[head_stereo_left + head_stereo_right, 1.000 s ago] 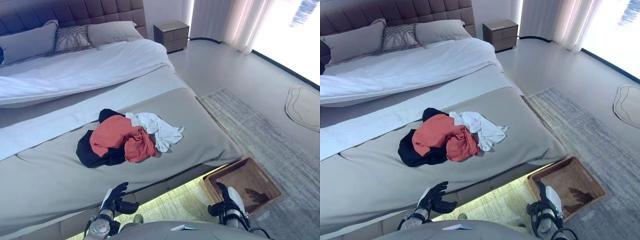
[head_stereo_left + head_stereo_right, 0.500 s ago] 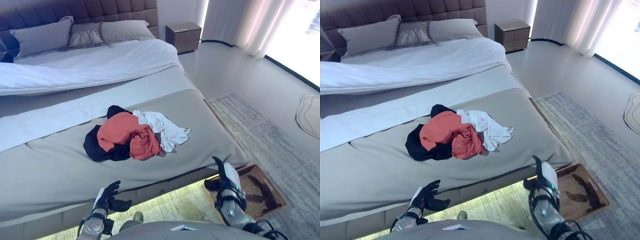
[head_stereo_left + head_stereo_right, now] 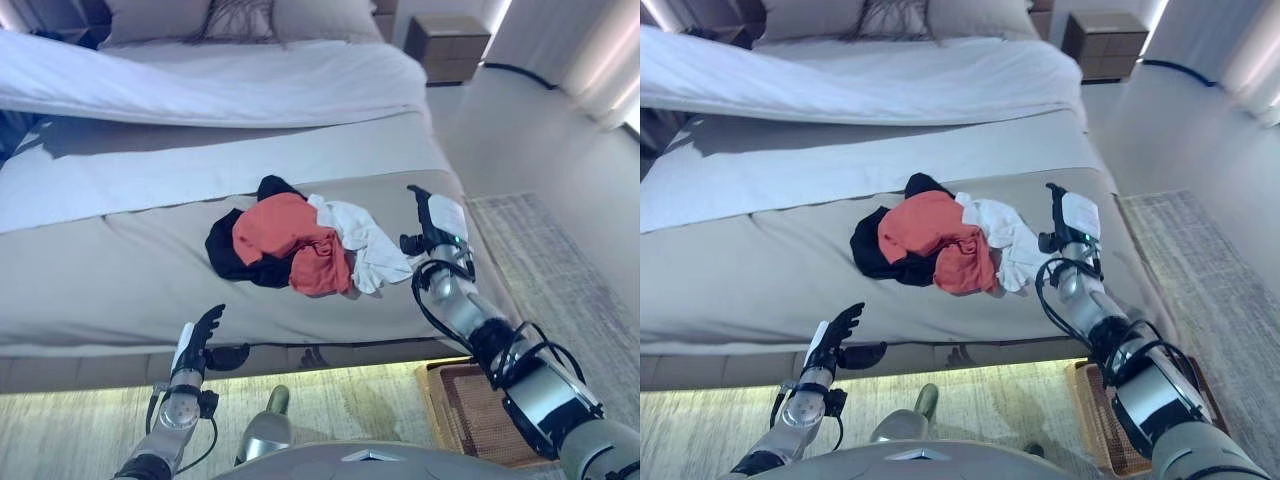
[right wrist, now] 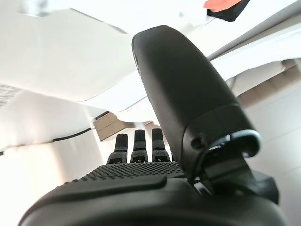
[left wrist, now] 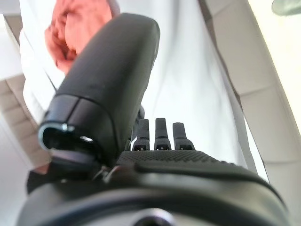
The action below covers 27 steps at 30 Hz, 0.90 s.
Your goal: Pick up the clothes from the bed and place them into the basket
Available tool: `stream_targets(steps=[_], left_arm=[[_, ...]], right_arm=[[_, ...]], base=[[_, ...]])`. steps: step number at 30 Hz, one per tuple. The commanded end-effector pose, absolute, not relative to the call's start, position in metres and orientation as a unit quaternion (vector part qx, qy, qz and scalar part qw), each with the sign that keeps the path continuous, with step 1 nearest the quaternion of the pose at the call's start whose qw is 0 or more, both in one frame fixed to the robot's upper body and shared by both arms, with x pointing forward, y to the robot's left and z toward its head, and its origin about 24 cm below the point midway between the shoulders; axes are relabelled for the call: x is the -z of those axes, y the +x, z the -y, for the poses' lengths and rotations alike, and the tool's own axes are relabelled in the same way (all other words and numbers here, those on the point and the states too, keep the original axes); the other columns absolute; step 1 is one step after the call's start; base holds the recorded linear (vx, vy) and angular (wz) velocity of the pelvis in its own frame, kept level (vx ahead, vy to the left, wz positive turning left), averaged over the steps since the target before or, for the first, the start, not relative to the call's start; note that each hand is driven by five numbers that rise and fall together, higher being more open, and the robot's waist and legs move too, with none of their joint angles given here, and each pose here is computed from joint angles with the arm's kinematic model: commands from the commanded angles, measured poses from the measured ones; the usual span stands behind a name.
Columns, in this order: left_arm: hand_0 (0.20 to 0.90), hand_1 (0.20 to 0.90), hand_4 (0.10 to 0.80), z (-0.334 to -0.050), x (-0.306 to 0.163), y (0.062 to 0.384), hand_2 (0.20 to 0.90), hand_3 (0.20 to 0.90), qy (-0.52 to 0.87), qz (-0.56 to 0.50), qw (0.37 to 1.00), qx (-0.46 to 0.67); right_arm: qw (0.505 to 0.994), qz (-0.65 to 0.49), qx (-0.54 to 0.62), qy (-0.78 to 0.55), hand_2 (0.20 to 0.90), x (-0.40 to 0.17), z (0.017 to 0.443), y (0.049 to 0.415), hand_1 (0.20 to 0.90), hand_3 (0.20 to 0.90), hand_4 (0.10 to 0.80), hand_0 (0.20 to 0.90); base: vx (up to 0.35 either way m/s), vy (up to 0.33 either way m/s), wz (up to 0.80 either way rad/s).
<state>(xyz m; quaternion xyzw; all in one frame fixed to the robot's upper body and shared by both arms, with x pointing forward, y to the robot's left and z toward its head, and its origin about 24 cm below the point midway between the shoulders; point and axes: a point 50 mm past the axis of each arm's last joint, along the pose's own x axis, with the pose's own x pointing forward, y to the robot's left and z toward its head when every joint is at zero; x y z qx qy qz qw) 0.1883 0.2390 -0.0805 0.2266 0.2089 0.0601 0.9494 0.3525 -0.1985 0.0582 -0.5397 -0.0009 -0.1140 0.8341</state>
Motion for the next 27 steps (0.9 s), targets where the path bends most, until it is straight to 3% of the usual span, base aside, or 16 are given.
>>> stream_targets(steps=[1,8,15,27], left_arm=[[0.900,0.900,0.800,-0.243,0.019,0.240,0.900,0.900,0.259,-0.026,0.962,-0.079],[0.900,0.900,0.800,-0.230,-0.014,0.257,0.900,0.900,0.214,0.068,0.971,-0.083],[0.900,0.900,0.800,-0.217,-0.030,0.263,0.900,0.900,0.198,0.113,0.971,-0.067],[0.900,0.900,0.800,-0.223,-0.051,0.265,0.900,0.900,0.186,0.154,0.967,-0.085]], right_arm=[[0.786,0.136,0.150,-0.584,0.900,-0.146,0.185,0.388,0.900,0.900,0.800,0.900],[0.717,0.175,0.176,-0.651,0.900,-0.191,0.187,0.402,0.900,0.900,0.800,0.900],[0.684,0.185,0.192,-0.679,0.900,-0.219,0.184,0.411,0.900,0.900,0.800,0.900],[0.631,0.163,0.235,-0.721,0.900,-0.259,0.186,0.418,0.900,0.900,0.800,0.900]], base=[[-0.195,0.100,0.23],[-0.062,0.064,0.18],[-0.039,0.040,0.25],[-0.013,0.010,0.01]])
